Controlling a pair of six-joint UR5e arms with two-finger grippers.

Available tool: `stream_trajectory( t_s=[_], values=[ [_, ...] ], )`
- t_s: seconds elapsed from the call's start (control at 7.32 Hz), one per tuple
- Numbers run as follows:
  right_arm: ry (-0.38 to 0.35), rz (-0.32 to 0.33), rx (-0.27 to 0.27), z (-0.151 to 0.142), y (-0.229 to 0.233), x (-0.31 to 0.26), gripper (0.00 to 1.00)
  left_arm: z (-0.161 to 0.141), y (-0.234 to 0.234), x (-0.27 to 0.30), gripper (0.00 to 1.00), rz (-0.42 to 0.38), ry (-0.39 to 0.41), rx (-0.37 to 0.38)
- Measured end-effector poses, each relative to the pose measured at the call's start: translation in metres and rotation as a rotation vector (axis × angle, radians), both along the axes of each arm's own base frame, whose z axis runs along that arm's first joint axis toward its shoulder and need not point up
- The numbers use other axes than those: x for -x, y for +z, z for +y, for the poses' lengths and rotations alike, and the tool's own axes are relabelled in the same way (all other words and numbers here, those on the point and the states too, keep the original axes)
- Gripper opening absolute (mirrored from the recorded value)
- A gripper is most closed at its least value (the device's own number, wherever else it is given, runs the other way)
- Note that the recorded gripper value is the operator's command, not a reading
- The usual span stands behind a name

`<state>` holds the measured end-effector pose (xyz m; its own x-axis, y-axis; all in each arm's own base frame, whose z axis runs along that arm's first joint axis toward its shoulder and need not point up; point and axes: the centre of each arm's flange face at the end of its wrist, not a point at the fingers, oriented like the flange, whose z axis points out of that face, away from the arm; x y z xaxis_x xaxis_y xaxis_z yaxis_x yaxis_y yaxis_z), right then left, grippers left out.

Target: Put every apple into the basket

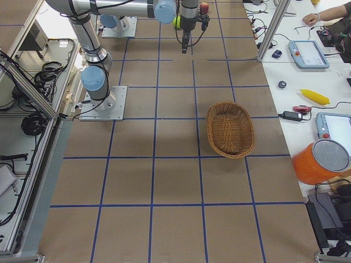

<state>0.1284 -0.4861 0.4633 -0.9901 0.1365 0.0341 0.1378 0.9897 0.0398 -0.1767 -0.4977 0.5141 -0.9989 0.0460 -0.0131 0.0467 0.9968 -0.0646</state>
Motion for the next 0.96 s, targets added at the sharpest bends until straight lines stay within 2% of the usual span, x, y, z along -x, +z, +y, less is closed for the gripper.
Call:
stream_trajectory(
  t_s=[0.96],
  values=[
    [0.000,0.001,0.002,0.0008,0.0008,0.0001,1.00,0.0008,-0.0049,-0.0085,1.00,-0.011,0.010,-0.011]
  ],
)
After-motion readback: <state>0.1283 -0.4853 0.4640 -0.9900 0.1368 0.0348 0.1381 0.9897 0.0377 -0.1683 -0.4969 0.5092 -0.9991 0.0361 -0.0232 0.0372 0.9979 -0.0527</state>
